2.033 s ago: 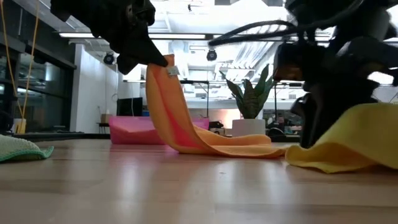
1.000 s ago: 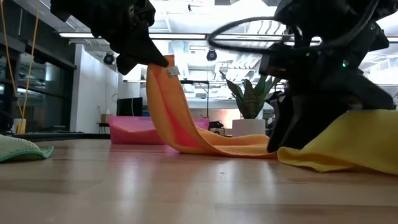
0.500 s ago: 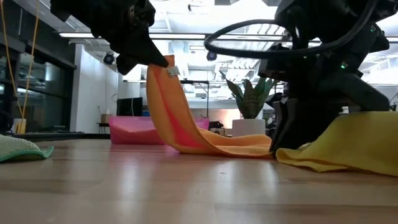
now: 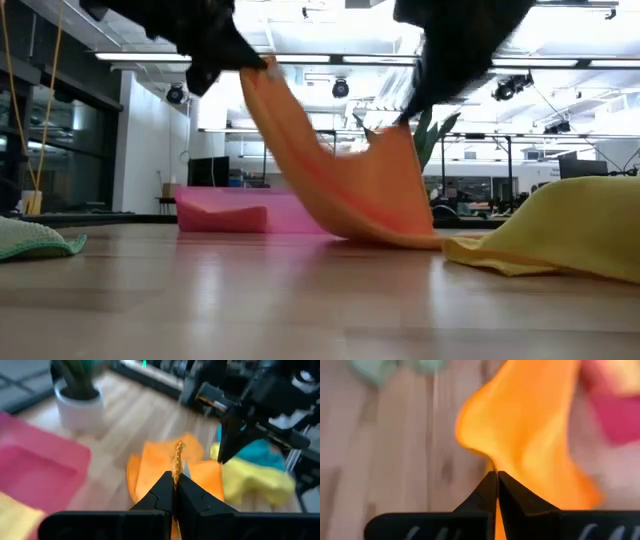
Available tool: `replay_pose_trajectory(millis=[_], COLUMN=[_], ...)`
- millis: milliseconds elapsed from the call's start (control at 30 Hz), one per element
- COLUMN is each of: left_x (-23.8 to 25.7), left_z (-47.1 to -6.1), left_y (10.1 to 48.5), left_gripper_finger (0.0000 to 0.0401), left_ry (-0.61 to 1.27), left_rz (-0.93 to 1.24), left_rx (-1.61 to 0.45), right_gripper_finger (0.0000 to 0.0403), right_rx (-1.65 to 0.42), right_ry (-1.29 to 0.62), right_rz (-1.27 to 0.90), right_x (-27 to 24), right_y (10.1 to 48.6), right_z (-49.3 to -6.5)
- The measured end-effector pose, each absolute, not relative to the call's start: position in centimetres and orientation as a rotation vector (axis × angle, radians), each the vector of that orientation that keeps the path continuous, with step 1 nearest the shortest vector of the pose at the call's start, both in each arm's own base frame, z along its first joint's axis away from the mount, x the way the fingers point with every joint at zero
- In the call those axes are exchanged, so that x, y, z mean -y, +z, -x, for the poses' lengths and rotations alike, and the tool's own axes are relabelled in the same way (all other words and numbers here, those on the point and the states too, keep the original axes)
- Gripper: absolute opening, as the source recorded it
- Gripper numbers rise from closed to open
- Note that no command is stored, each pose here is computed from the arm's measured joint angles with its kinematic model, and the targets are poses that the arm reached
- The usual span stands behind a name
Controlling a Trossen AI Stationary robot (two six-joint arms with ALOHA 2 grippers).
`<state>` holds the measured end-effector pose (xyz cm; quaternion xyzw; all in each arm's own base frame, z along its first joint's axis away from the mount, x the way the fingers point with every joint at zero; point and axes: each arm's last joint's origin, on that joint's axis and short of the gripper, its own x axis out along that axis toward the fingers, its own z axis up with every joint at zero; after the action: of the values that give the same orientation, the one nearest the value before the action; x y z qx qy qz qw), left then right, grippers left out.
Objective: Fold microfiber towels
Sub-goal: Fold the orange microfiber towel
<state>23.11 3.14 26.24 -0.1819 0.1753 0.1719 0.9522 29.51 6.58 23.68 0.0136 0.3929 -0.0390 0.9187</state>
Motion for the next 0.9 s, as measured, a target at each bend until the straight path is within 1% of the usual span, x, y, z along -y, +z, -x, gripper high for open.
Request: replay_pose_trajectory(millis=[200,433,533,633,800,900], left_x=[-3.7,-3.6,-3.6,-3.6,-4.0,-4.2], left_z=[-19.6,-17.0,-16.5,-16.2,-15.9,-15.8], left_y=[30.0,35.3,37.2,38.2,38.7,38.7], left_gripper_finger=[0.0000,0.0000,0.0000,0.0000,0.0000,0.0000], left_ry=[0.346,0.349,0.355,0.404,0.558,0.607], left_rz=[0.381,0.348,0.265,0.121,-0.112,-0.212], left_rx=[-0.192,-0.065,-0.021,-0.022,-0.058,-0.092], right_gripper_finger=[0.0001,0.0000,0.0000,0.0000,0.0000,0.0000], right_rx=[-0.585,-0.476,-0.475,-0.481,-0.508,-0.501], right_ry=[-0.161,-0.223,-0.242,-0.261,-0.294,-0.282], right_rz=[-0.107,-0.140,-0.125,-0.105,-0.068,-0.068], right_x=[-3.1,-0.7,-0.1,0.6,1.5,1.8], right_y=[31.3,36.5,38.5,40.4,42.8,43.7], right_z=[-27.0,-23.7,-22.4,-21.2,-19.8,-19.4])
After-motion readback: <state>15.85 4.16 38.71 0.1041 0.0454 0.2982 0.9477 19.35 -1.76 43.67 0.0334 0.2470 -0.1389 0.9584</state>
